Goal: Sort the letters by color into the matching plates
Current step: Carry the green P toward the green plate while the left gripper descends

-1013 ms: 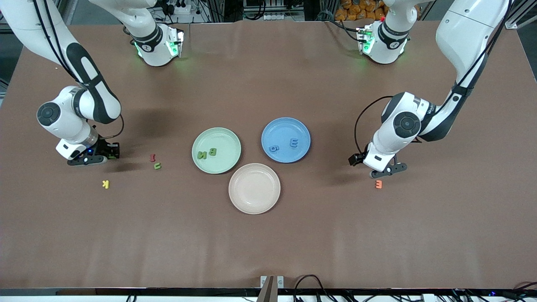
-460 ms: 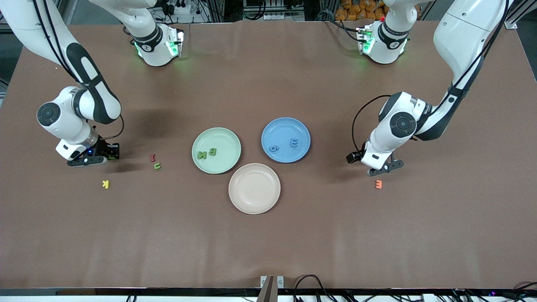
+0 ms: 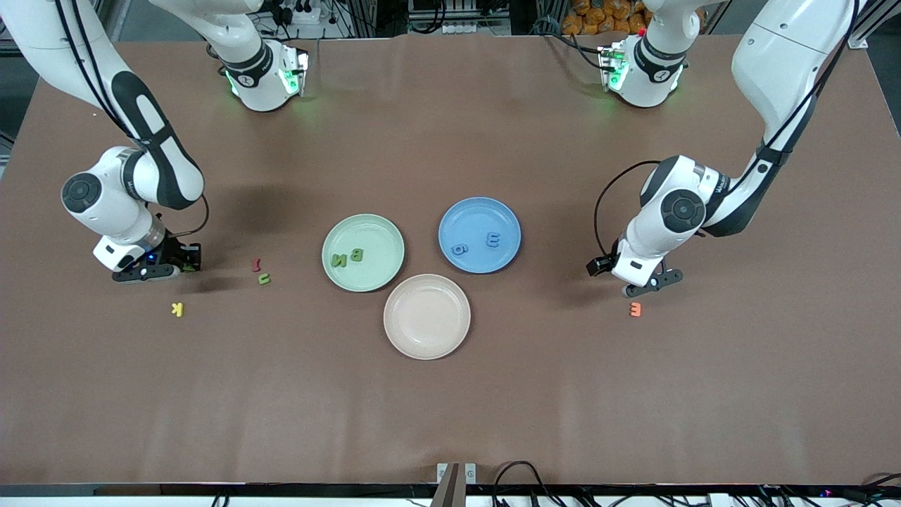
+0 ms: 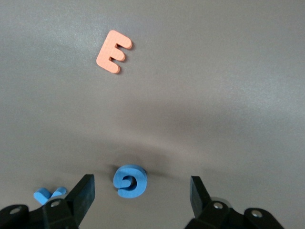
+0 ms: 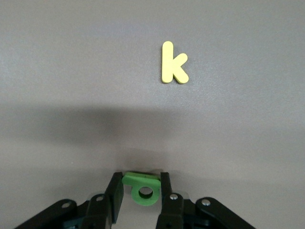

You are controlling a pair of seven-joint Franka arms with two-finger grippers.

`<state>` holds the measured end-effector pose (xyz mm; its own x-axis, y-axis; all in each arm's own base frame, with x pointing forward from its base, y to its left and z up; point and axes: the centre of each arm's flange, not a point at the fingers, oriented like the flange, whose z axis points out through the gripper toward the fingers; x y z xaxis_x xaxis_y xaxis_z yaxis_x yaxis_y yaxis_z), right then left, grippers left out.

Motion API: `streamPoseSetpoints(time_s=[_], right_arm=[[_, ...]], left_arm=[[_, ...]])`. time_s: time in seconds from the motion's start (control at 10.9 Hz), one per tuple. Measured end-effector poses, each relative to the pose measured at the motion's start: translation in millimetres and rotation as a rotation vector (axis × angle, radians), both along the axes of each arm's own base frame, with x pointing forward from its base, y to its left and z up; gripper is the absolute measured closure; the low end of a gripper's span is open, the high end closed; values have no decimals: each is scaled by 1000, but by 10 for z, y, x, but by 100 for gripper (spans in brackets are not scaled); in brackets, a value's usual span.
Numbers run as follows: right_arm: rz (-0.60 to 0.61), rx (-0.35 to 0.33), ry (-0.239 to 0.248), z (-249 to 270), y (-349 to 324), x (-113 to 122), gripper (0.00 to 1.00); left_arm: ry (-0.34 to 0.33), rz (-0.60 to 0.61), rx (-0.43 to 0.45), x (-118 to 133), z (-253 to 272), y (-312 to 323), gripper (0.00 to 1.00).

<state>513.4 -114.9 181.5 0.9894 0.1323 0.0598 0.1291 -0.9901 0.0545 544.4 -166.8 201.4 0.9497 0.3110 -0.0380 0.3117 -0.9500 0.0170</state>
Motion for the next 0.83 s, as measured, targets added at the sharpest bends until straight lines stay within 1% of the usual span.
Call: streamPoseSetpoints(time_s=[0.18, 0.37, 0.64, 0.83], right_arm=[[-40, 21, -11, 21, 84, 27, 63], [-90, 69, -16, 56, 254, 60, 63], [-158, 153, -5, 160, 501, 90, 64], [-211, 176, 3, 196, 663, 105, 64]], left_arm=[[-16, 5, -18, -48, -54, 29, 10], [-21, 3, -28, -100, -96, 22, 10], [-29, 7, -41, -160, -151, 53, 10], [-27, 12, -41, -166, -163, 82, 11]])
